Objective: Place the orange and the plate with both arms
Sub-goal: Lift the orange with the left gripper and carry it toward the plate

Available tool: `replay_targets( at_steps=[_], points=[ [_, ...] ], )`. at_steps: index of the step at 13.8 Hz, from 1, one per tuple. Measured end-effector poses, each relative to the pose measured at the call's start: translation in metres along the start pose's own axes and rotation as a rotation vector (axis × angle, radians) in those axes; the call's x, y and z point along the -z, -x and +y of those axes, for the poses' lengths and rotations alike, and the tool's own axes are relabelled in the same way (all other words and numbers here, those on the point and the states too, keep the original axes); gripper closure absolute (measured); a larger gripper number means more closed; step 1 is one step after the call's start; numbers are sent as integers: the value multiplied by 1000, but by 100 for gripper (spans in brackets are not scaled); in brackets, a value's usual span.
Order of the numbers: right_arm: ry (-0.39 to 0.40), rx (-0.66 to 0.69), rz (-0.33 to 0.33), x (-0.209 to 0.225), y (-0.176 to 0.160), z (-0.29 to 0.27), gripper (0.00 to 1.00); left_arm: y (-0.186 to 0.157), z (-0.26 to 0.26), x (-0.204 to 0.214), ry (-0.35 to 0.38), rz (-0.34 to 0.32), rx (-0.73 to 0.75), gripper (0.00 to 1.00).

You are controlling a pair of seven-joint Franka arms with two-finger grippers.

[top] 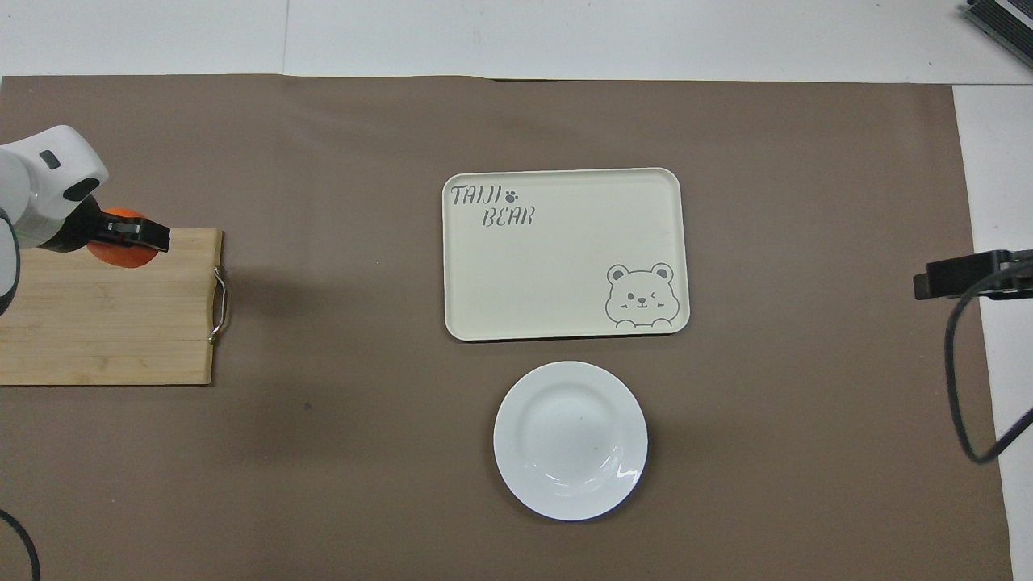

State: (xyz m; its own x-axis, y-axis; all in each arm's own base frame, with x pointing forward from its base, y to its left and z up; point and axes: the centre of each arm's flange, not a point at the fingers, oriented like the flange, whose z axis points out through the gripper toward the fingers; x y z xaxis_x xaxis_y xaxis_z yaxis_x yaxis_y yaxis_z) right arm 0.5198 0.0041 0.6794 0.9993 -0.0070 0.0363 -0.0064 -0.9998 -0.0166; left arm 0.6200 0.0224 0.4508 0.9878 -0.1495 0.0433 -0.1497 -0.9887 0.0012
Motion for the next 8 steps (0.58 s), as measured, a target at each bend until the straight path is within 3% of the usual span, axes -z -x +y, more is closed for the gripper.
replay_targets(
  at_steps=[8],
  points=[
    [-1,5,-5,-3,0,-3,0,19,95,108,-38,-44,12,25]
  ],
)
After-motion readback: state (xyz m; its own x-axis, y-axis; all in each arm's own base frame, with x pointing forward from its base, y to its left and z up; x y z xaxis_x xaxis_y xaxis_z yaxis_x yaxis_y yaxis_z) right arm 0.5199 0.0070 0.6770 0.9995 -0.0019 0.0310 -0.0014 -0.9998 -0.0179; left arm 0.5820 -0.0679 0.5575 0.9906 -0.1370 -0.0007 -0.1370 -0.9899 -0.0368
